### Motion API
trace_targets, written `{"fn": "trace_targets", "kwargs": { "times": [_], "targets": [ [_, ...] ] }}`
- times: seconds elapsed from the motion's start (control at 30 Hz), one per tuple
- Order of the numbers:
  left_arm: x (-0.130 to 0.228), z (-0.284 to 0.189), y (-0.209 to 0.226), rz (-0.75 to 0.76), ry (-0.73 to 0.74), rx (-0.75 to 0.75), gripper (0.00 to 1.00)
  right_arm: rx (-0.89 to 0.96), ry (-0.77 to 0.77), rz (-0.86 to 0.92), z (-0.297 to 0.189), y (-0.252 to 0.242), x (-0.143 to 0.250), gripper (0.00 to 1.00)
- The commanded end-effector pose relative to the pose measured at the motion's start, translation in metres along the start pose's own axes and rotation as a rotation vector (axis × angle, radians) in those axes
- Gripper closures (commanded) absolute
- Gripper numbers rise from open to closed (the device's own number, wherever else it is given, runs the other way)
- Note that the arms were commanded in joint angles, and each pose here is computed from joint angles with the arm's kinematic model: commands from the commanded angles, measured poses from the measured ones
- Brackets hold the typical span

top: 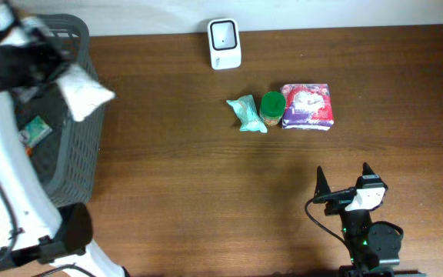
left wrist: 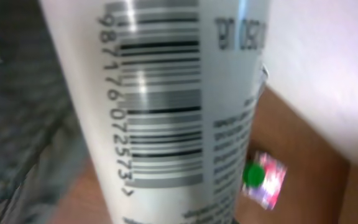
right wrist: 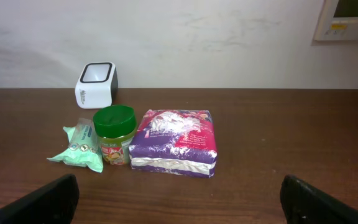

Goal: Scan the item barcode
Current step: 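Carry the tube past the scanner and lay it left of the wipes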

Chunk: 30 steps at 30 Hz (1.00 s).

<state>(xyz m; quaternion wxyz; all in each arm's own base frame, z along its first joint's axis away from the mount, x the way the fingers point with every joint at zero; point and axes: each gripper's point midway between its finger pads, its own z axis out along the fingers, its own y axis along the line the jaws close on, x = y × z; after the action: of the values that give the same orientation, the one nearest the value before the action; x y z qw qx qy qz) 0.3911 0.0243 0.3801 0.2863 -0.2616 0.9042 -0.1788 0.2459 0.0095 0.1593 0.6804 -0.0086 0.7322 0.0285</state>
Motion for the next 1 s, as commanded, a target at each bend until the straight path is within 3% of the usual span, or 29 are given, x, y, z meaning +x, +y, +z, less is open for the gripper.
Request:
{"fn": "trace_targets", "kwargs": {
  "times": [0.0, 0.2, 0.33, 0.63, 0.8, 0.97],
  "targets": [
    [0.025, 0.011, -0.046, 0.318, 0.031, 0.059, 1.00, 0.001, 0.005, 0.003, 0.000, 0.000, 0.003, 0.01],
    [0.074, 0.066, -0.083, 0.584, 0.179, 0.034, 1.00, 0.001, 0.005, 0.003, 0.000, 0.000, 0.003, 0.01],
    [0.110, 0.112, -0.100, 0.649, 0.306, 0.028, 0.99, 0.001, 0.005, 0.004, 0.000, 0.000, 0.003, 0.01],
    [0.183, 0.212, -0.105, 0.728, 0.549, -0.036, 0.98, 0.001, 0.005, 0.003, 0.000, 0.000, 0.003, 0.01],
    [0.209, 0.260, -0.109, 0.741, 0.587, -0.045, 0.94, 0.001, 0.005, 0.003, 0.000, 0.000, 0.003, 0.01],
    [0.225, 0.300, -0.105, 0.656, 0.606, -0.083, 0.94, 0.001, 0.005, 0.003, 0.000, 0.000, 0.003, 0.01]
  ]
}}
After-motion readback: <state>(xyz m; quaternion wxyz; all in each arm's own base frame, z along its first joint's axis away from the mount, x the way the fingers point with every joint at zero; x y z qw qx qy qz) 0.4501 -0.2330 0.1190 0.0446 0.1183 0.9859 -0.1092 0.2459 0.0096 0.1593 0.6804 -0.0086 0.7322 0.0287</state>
